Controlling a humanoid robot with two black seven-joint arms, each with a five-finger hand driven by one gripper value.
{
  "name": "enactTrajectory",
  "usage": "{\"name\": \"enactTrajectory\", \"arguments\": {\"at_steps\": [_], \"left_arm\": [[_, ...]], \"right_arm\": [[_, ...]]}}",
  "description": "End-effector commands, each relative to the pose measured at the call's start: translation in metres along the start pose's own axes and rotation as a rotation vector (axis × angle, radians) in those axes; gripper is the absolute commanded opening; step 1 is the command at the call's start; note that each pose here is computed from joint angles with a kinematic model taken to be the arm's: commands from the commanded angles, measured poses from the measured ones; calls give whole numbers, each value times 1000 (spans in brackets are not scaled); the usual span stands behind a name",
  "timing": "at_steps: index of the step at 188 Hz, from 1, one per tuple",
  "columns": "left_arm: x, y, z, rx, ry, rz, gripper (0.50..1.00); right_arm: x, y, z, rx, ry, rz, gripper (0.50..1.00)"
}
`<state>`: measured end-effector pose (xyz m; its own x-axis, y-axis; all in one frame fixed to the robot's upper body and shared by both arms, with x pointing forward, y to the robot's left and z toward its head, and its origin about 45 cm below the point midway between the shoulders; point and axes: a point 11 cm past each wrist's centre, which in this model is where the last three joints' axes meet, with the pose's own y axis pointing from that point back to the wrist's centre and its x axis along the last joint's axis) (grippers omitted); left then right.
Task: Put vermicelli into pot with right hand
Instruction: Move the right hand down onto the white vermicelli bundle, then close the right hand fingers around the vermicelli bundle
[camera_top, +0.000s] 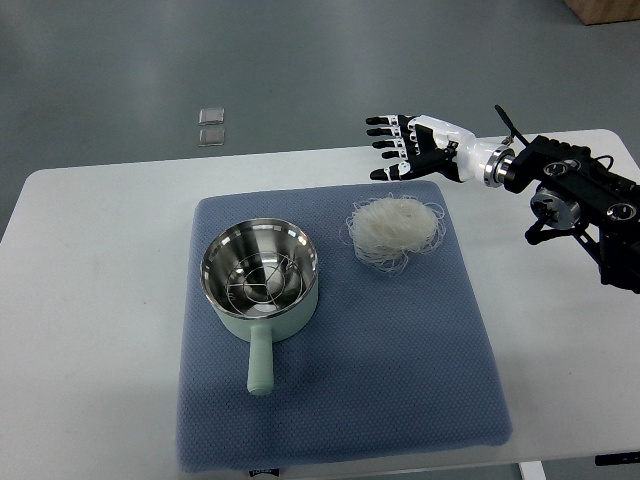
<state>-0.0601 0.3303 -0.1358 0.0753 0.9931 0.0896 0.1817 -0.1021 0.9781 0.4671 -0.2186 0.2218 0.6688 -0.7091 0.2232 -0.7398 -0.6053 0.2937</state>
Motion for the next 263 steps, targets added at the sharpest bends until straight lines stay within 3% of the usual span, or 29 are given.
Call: {"name": "enactTrajectory", "arguments": {"at_steps": [1, 32, 89, 235, 249, 256, 263], "left_arm": [[0, 0, 0, 0, 1, -1, 1000], [0, 0, 0, 0, 0, 0, 1000], [0, 0, 0, 0, 0, 0, 1000], [0, 0, 0, 0, 1, -1, 1000], [0, 0, 0, 0, 0, 1, 1000], [0, 0, 0, 0, 0, 0, 1000], [0, 0, 0, 0, 0, 0, 1000]], "right_arm": [[-2, 0, 1, -48, 169, -28, 926], [-5, 3, 16, -145, 416, -79, 926], [-14, 0, 7, -254, 726, -223, 926], [-31, -11, 30, -278, 877, -208, 915], [-35, -11, 34, -277, 871, -213, 885], [-35, -11, 34, -276, 870, -212, 809], [-35, -11, 34, -275, 869, -210, 766]]}}
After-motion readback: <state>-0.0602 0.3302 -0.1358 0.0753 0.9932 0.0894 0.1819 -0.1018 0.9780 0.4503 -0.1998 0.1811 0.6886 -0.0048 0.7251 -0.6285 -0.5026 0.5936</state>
